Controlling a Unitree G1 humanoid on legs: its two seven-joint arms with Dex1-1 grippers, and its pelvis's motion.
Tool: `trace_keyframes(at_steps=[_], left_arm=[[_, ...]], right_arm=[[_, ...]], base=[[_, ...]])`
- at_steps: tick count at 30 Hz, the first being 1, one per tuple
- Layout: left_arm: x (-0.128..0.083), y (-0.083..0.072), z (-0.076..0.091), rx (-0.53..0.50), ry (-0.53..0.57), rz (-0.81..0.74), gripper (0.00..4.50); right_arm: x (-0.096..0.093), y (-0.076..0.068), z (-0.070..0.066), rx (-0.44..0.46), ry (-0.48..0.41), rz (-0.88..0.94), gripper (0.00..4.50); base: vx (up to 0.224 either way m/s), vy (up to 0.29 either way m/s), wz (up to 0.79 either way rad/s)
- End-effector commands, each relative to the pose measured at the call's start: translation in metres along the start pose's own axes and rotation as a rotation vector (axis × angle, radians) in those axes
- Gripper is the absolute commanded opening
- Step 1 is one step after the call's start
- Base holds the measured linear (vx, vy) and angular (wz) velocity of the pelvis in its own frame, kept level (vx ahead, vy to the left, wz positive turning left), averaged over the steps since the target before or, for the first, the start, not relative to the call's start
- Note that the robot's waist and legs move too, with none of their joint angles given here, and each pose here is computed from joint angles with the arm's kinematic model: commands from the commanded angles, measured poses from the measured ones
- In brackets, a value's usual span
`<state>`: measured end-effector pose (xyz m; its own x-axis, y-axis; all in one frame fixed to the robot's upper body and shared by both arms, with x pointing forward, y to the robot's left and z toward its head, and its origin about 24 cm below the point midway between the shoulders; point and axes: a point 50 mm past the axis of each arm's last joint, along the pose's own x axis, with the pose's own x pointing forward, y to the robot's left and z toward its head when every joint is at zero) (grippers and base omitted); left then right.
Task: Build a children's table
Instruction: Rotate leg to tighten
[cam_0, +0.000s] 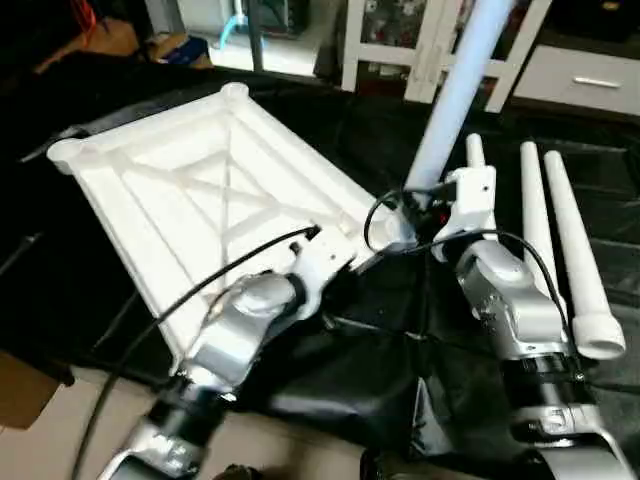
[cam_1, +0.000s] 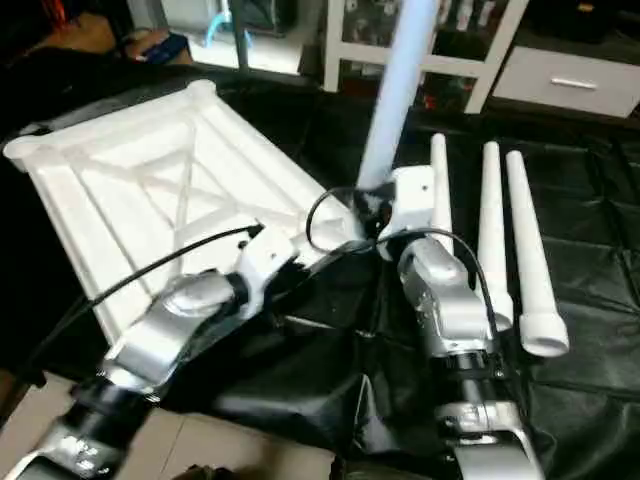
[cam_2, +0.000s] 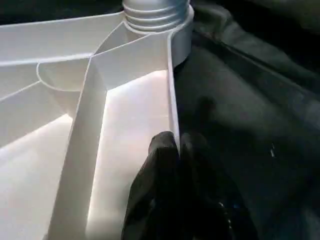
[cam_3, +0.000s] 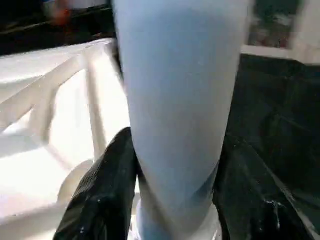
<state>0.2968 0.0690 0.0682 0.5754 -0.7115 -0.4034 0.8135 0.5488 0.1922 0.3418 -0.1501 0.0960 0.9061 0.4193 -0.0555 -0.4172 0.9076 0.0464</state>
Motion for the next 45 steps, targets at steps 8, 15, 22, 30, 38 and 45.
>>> trace_keyframes(at_steps=[8, 15, 22, 30, 38, 45], left_arm=[[-0.053, -0.001, -0.032, 0.057, 0.042, -0.327, 0.00], [-0.059, -0.003, -0.032, 0.059, 0.028, -0.386, 0.00], [-0.056, -0.005, -0.029, 0.062, 0.014, -0.391, 0.00], [-0.054, -0.005, -0.030, 0.062, 0.017, -0.381, 0.00], [-0.017, -0.001, -0.018, 0.023, 0.038, -0.102, 0.00], [0.032, -0.029, 0.015, -0.097, -0.015, -0.015, 0.00]], right_arm=[[-0.059, -0.025, 0.018, -0.124, 0.067, 0.436, 2.96], [-0.069, -0.028, 0.019, -0.147, 0.111, 0.527, 2.87], [-0.068, -0.022, 0.014, -0.128, 0.133, 0.563, 2.36], [-0.058, -0.030, 0.007, -0.087, 0.129, 0.407, 1.93], [-0.027, -0.019, -0.032, 0.156, 0.209, -0.073, 1.88], [0.012, 0.021, -0.049, 0.397, 0.184, -0.280, 1.88]], base=[[0.038, -0.005, 0.05], [0.029, 0.004, 0.02], [0.000, 0.000, 0.00], [0.000, 0.000, 0.00], [0.000, 0.000, 0.00], [0.000, 0.000, 0.00]])
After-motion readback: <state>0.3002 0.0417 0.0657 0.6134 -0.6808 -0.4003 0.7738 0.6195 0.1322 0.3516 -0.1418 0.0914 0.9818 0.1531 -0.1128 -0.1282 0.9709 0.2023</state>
